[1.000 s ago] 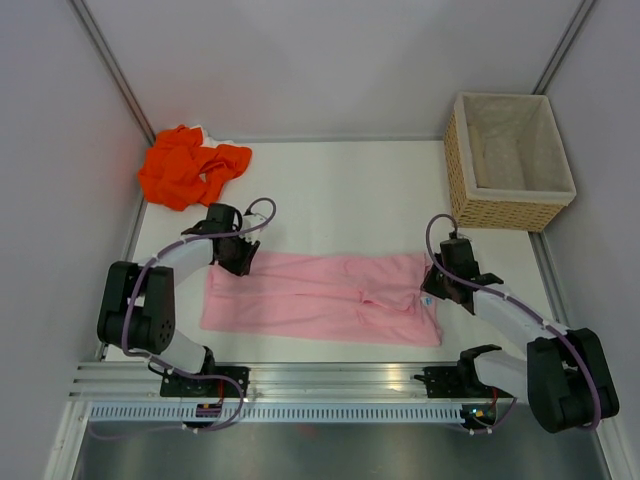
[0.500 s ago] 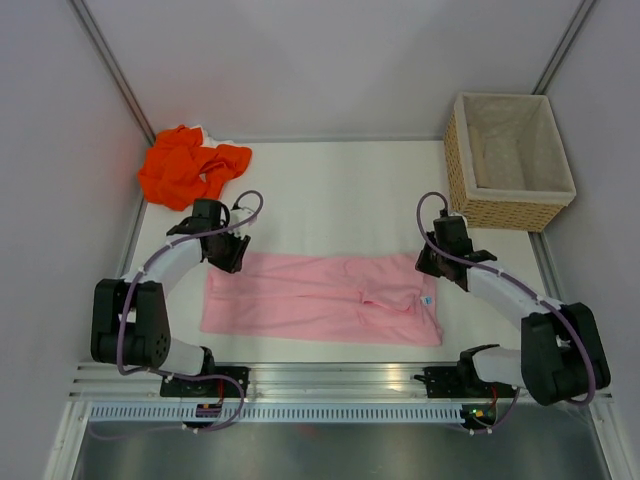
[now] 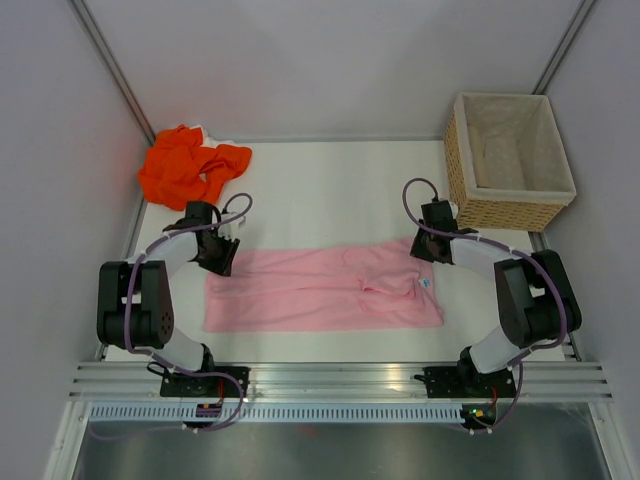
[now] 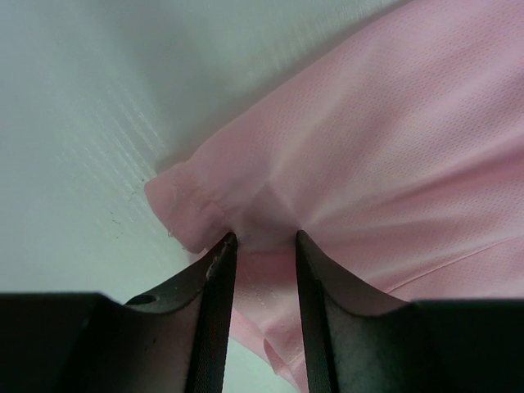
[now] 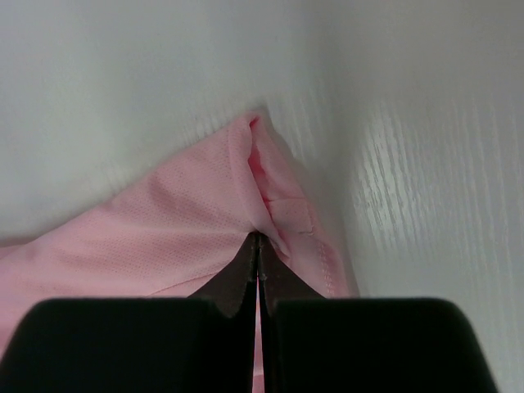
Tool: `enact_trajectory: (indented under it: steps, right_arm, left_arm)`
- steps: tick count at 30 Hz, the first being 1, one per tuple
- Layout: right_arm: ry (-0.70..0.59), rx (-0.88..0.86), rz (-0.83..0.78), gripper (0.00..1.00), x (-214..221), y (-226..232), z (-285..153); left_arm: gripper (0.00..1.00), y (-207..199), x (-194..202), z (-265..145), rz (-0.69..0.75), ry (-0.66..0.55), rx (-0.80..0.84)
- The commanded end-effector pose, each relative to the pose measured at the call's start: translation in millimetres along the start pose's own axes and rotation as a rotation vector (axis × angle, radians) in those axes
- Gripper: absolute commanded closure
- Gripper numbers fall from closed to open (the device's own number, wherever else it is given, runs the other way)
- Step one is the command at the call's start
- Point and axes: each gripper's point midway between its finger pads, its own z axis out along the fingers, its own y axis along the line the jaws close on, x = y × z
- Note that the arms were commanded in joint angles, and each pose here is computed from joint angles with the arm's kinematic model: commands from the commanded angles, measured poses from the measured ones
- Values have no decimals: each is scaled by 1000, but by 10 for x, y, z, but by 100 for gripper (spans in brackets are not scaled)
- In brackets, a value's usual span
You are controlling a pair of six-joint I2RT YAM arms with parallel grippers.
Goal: Roll the t-shirts
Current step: Fold the tshirt
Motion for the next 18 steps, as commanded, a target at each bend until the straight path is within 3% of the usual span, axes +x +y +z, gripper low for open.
enact_trajectory:
  steps: [1,5,9,13,18]
  right_arm:
    - [-3,21,-29,100,-152,31,116]
    - [-60,-25,-94,100,-408,301,-97]
    - [-171,-40,-129,97,-558,457,-617]
    - [-138,-100,-137,95,-77,524,-813]
    - [1,-142,-79,98,617,357,-687]
  left_arm:
    - [60,22,226,26,16,53,-3]
    - [59,-57,196,-104,39,-9,10]
    - [57,-77,279,-147,41,-4,-4]
    - [57,-74,369,-119,43,23,-13]
    - [57,-109,314,-130,8,0,2]
